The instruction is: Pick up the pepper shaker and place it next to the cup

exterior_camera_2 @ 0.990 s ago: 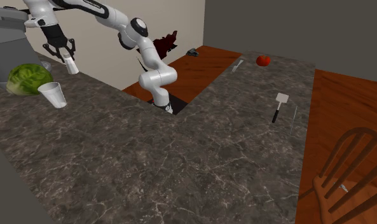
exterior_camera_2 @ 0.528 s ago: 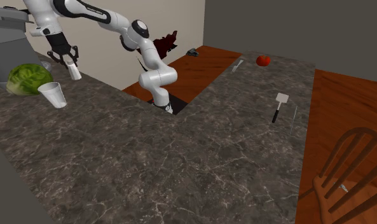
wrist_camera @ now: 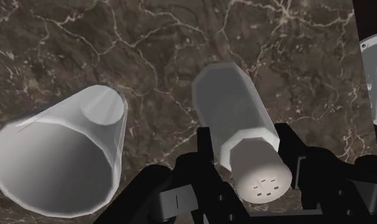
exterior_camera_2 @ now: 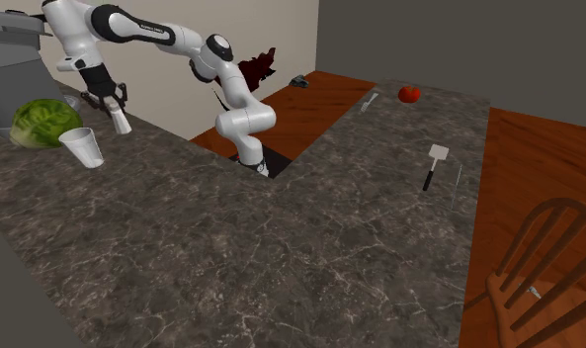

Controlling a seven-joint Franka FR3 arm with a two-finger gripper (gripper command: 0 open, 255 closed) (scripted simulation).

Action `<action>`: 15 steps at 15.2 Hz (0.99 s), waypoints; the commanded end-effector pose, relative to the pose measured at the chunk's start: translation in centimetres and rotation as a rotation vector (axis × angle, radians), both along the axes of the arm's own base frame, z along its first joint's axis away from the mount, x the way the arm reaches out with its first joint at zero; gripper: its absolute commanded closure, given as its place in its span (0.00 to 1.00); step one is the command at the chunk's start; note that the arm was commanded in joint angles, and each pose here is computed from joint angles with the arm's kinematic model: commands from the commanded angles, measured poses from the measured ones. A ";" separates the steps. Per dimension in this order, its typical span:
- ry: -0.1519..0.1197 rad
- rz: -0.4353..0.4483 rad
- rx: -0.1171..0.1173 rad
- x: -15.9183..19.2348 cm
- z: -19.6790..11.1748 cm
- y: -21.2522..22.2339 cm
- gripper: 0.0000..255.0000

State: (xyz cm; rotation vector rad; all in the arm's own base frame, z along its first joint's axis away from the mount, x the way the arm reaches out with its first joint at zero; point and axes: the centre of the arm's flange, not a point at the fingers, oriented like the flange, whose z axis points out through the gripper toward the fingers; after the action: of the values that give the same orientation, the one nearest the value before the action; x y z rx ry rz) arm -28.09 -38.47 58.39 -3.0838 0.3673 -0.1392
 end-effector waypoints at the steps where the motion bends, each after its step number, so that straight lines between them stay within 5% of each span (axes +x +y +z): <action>1: 0.000 0.000 0.000 0.0 -1.1 -0.1 1.00; 15: 0.000 0.000 0.000 0.0 -7.4 -0.1 1.00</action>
State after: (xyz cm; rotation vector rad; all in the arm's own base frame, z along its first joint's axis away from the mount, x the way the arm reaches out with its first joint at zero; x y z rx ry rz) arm -28.18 -38.59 51.15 -3.0838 0.3670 -0.1394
